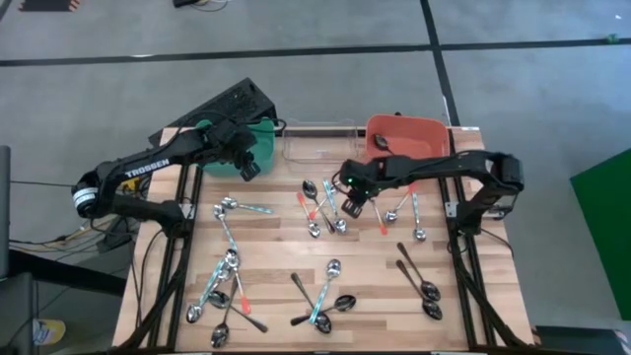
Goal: Sort silverware by color (type)
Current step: Put the blue spoon into the transparent bin
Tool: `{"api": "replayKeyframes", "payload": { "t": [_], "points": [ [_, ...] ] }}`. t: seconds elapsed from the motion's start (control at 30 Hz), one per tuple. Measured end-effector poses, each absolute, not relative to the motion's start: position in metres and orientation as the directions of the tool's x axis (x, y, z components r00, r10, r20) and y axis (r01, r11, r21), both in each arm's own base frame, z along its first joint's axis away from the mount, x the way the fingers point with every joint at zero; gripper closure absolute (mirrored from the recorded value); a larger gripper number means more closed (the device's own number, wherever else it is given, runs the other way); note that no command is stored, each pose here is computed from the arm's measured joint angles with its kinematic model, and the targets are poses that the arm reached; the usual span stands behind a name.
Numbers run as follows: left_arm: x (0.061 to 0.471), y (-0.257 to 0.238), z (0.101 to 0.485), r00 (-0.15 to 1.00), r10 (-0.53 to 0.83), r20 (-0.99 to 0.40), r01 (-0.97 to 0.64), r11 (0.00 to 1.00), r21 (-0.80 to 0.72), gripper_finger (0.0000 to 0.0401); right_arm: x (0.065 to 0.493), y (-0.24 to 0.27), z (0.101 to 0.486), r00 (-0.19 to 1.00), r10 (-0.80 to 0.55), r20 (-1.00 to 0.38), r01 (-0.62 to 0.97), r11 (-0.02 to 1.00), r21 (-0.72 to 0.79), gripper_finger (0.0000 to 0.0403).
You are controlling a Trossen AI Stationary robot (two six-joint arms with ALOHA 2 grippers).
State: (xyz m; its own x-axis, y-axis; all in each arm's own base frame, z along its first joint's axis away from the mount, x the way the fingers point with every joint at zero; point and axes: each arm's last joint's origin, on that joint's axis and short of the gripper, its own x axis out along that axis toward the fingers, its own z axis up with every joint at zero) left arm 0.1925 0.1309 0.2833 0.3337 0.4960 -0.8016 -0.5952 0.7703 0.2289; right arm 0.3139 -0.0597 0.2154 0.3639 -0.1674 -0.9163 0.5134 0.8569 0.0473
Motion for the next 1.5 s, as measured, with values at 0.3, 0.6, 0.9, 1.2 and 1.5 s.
{"api": "replayKeyframes", "payload": {
  "t": [0.3,0.6,0.9,1.2,1.5],
  "points": [
    [0.195,0.128,0.284,0.351,0.487,-0.800,-0.615,0.764,0.196,0.0289,0.318,-0.057,0.208,0.347,-0.161,-0.924,0.506,0.862,0.040,0.0289],
    [0.199,0.121,0.283,0.363,0.471,-0.804,-0.630,0.760,0.160,0.0289,0.318,-0.063,0.214,0.382,-0.096,-0.919,0.511,0.851,0.123,0.0291],
    [0.201,0.117,0.283,0.371,0.464,-0.805,-0.629,0.763,0.150,0.0289,0.320,-0.064,0.216,0.393,-0.100,-0.914,0.424,0.902,0.084,0.0280],
    [0.200,0.116,0.282,0.360,0.458,-0.813,-0.619,0.769,0.159,0.0289,0.323,-0.065,0.218,0.430,-0.111,-0.896,0.502,0.854,0.136,0.0205],
    [0.200,0.117,0.282,0.352,0.468,-0.811,-0.544,0.807,0.229,0.0289,0.342,-0.061,0.215,0.540,-0.120,-0.833,0.588,0.762,0.271,0.0196]
  ]
}}
